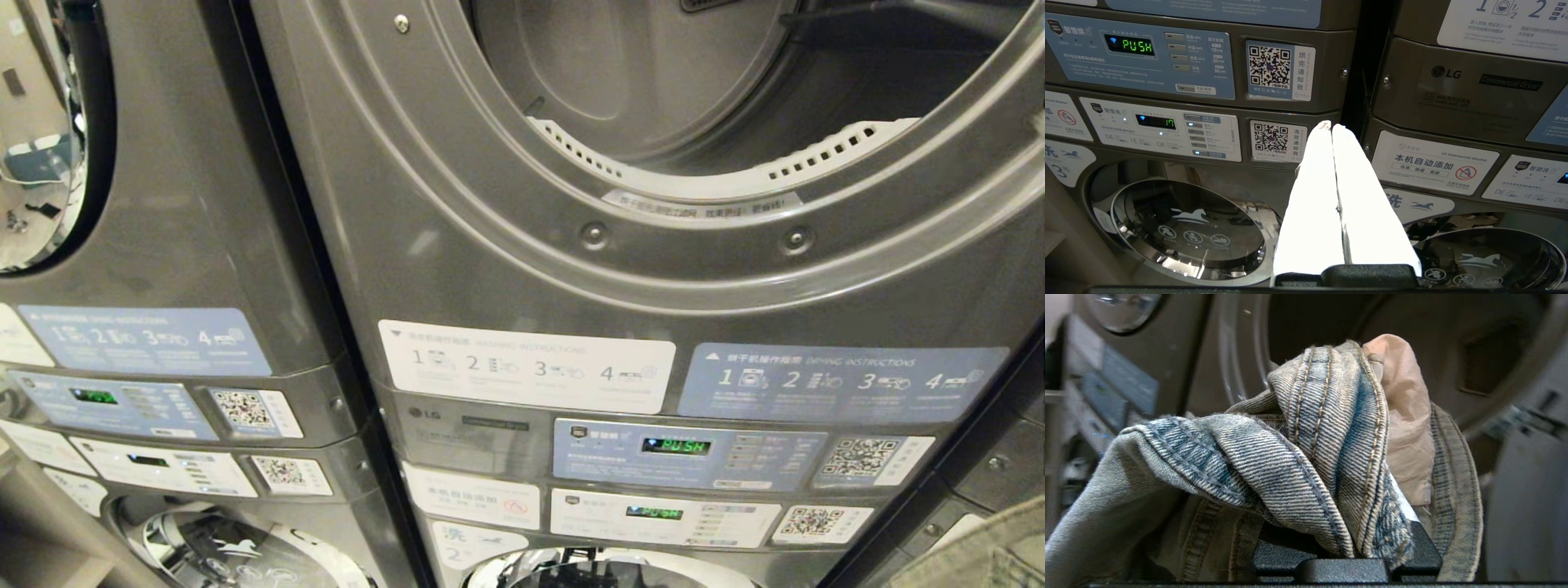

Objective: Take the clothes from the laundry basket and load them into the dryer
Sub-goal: Put the clothes in the dryer

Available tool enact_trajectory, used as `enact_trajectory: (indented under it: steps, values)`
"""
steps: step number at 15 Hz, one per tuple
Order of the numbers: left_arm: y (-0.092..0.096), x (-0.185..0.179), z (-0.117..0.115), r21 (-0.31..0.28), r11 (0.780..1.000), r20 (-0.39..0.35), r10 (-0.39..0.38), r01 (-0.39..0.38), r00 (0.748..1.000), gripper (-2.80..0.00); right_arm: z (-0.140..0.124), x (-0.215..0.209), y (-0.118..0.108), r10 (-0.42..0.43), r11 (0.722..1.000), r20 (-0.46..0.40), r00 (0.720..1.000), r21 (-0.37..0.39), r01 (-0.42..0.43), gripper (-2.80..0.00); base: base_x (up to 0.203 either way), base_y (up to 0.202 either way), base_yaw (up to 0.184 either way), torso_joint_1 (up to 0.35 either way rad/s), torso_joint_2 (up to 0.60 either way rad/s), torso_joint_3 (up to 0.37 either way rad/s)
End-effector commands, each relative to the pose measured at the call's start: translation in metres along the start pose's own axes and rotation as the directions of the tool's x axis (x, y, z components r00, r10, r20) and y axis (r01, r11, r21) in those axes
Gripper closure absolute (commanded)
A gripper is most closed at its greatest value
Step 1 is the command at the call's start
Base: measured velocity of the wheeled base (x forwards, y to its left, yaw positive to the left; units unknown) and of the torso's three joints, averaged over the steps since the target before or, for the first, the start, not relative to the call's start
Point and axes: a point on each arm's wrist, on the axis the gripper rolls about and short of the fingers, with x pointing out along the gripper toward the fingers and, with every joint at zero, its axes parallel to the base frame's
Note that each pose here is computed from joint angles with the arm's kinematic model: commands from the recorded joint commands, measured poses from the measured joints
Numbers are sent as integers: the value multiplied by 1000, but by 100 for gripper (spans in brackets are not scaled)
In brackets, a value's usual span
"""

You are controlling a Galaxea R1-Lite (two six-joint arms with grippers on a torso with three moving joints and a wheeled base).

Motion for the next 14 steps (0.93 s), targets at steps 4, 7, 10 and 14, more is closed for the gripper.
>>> enact_trajectory:
  steps: [4,7,10,14]
  values:
    - [0,2,-8,1,1000,-27,2,-2,1000,0,-5,96,-63,130,990,-40,991,61,-128,0,0,0,0,0,0,0]
    - [0,2,-8,1,1000,-28,2,-2,1000,0,1,150,-83,194,979,55,980,54,-197,0,0,0,0,0,0,0]
    - [0,2,-8,0,1000,-27,2,-2,1000,0,8,202,-89,224,973,153,963,24,-230,0,0,0,0,0,0,0]
    - [0,1,-8,0,1000,-26,2,-2,1000,0,-1,263,-75,163,986,169,972,6,-167,0,0,0,0,0,0,0]
